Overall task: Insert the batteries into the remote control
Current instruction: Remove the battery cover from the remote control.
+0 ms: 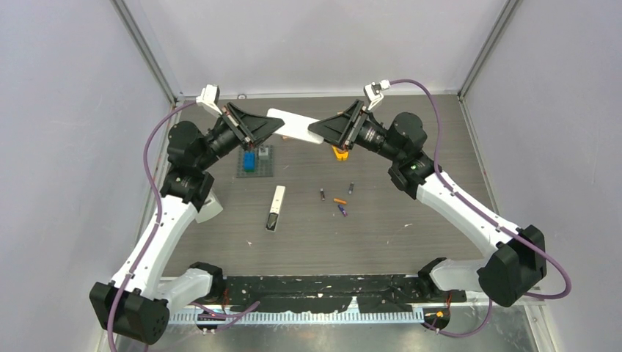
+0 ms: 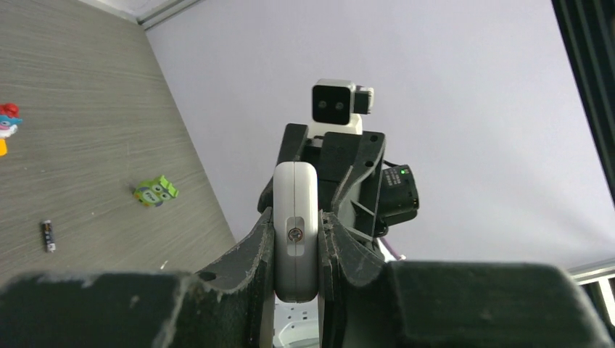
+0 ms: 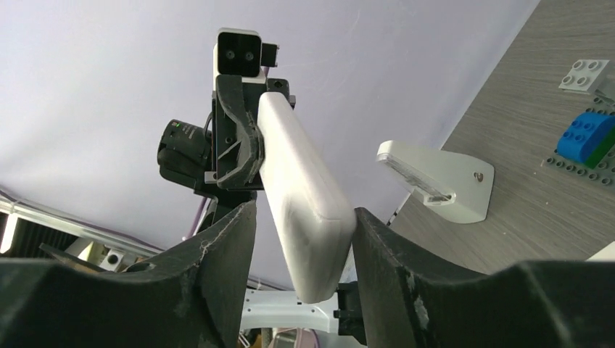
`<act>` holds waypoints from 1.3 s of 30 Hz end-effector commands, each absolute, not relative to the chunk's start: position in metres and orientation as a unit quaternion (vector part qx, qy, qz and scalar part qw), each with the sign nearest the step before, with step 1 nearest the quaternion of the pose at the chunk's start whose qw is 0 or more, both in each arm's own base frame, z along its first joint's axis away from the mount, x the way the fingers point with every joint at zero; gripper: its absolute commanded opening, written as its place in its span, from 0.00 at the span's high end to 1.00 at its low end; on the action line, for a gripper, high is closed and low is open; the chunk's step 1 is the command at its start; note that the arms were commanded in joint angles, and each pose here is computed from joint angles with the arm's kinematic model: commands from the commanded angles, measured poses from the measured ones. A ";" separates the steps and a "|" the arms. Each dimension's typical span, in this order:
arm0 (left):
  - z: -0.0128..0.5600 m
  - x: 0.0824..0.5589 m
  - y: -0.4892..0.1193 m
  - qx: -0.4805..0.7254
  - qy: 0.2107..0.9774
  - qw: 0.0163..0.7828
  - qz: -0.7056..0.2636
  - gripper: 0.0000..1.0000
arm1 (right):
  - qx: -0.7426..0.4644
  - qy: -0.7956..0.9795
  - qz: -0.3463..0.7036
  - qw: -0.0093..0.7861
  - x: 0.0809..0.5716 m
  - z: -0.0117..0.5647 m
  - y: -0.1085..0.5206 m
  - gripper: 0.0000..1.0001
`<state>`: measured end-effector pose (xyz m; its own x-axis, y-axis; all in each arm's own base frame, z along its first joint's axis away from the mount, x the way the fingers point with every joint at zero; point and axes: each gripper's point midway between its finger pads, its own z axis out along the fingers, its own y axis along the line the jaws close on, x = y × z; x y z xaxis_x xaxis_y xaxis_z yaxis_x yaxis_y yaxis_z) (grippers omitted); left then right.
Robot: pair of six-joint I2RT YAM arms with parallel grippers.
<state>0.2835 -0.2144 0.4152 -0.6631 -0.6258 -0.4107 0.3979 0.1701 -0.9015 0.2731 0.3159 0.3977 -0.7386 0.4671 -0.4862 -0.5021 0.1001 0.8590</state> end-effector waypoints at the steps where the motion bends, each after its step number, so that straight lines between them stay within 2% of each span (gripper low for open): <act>1: 0.440 0.274 -0.209 -0.079 0.614 0.420 -0.663 1.00 | -0.020 0.621 0.696 0.360 0.271 0.412 0.317 0.45; 5: 0.439 0.275 -0.209 -0.081 0.613 0.417 -0.666 1.00 | -0.019 0.624 0.695 0.358 0.272 0.409 0.318 0.54; 11: 0.441 0.274 -0.207 -0.086 0.610 0.413 -0.671 1.00 | -0.013 0.631 0.693 0.348 0.275 0.398 0.320 0.78; 21: 0.439 0.292 -0.198 -0.147 0.580 0.397 -0.696 1.00 | 0.000 0.605 0.712 0.357 0.276 0.388 0.309 0.90; 25: 0.435 0.296 -0.195 -0.154 0.578 0.402 -0.693 1.00 | 0.009 0.608 0.707 0.362 0.280 0.384 0.303 0.89; 27: 0.433 0.297 -0.195 -0.154 0.581 0.402 -0.691 1.00 | 0.014 0.614 0.700 0.365 0.282 0.380 0.302 0.86; 31: 0.431 0.298 -0.198 -0.145 0.588 0.399 -0.688 1.00 | 0.029 0.650 0.669 0.360 0.293 0.367 0.302 0.75; 34: 0.432 0.296 -0.199 -0.139 0.593 0.401 -0.684 1.00 | 0.036 0.667 0.649 0.364 0.299 0.364 0.302 0.61; 36: 0.430 0.298 -0.199 -0.140 0.595 0.401 -0.682 1.00 | 0.038 0.676 0.640 0.362 0.301 0.359 0.302 0.56; 39: 0.430 0.299 -0.199 -0.145 0.593 0.400 -0.684 1.00 | 0.040 0.680 0.639 0.358 0.302 0.354 0.303 0.54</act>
<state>0.3008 -0.2078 0.3889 -0.6965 -0.6751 -0.2432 0.2700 0.0674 -0.9605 0.2940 0.3071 0.3622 -0.7616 0.5104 -0.3993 -0.4038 0.1082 0.9084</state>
